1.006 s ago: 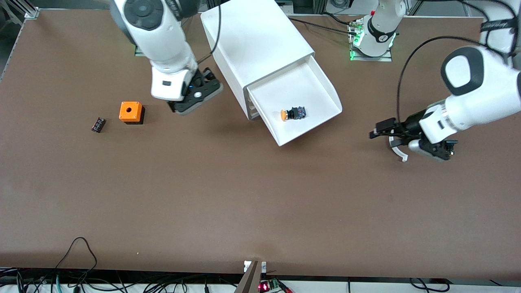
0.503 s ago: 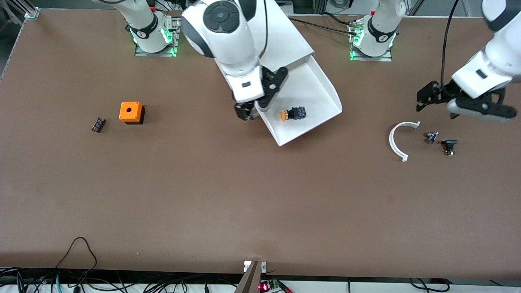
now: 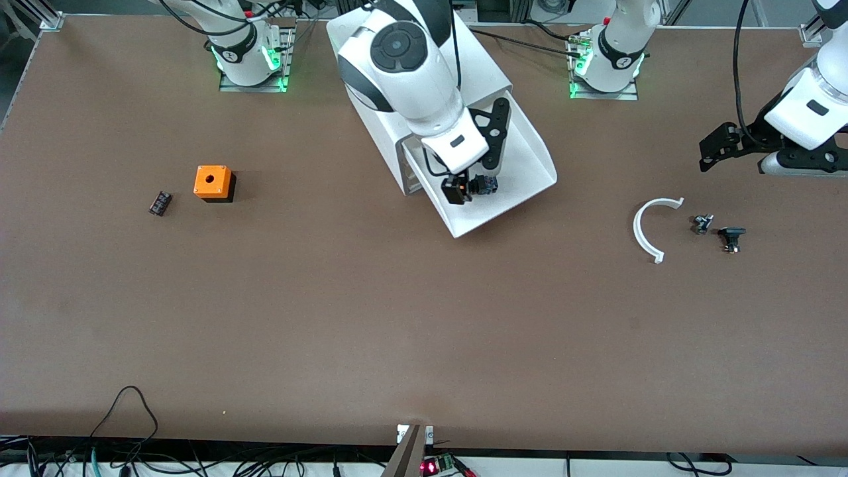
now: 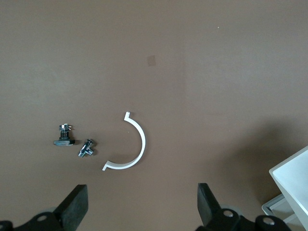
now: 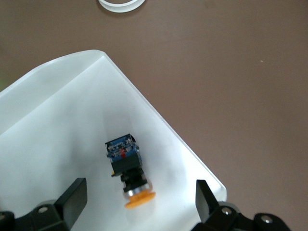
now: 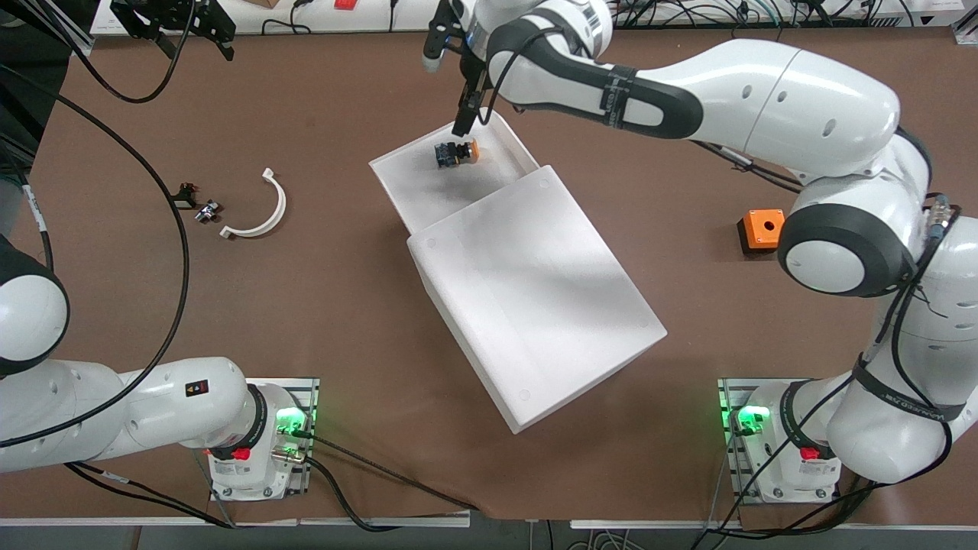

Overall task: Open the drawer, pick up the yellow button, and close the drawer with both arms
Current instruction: 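Lower the right gripper into the drawer and grasp the orange button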

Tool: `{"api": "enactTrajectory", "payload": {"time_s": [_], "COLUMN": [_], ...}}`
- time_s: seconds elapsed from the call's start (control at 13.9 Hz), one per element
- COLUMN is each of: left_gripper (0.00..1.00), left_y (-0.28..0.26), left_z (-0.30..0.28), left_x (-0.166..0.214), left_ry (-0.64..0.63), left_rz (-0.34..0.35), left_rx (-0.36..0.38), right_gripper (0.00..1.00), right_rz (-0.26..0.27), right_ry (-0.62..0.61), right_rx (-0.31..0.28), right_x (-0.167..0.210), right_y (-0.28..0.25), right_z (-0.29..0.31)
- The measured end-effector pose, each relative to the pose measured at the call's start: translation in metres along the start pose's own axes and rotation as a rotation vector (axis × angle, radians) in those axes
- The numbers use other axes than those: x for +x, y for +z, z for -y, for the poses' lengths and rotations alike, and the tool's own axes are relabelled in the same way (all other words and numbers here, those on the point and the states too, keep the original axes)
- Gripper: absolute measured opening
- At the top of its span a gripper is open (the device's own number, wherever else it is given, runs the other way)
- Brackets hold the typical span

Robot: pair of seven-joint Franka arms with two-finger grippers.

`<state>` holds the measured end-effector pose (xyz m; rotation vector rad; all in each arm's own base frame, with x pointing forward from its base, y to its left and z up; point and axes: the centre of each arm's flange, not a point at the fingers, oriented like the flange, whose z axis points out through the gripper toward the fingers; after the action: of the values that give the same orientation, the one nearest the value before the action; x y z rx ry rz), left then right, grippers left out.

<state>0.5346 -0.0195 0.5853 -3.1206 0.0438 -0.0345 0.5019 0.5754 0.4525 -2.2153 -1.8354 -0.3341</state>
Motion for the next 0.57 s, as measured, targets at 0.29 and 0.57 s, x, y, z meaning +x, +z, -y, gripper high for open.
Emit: {"api": "enactTrajectory", "payload": {"time_s": [0.29,0.57], "left_gripper": [1.0,1.0], "left_y": [0.0,0.0], "left_z": [0.0,0.0], "left_x": [0.0,0.0], "left_ry": [-0.002,-0.002], "left_rz": [0.0,-0.001], "left_rx": [0.0,0.0], "right_gripper": [1.0,1.0], "right_rz": [0.053,0.122], "right_ry": [-0.091,-0.13], "right_rx": [0.04,0.082], "right_x": [0.001,-0.007], "right_y": [0.035,0.042], "right_z": [0.014,0.019]}}
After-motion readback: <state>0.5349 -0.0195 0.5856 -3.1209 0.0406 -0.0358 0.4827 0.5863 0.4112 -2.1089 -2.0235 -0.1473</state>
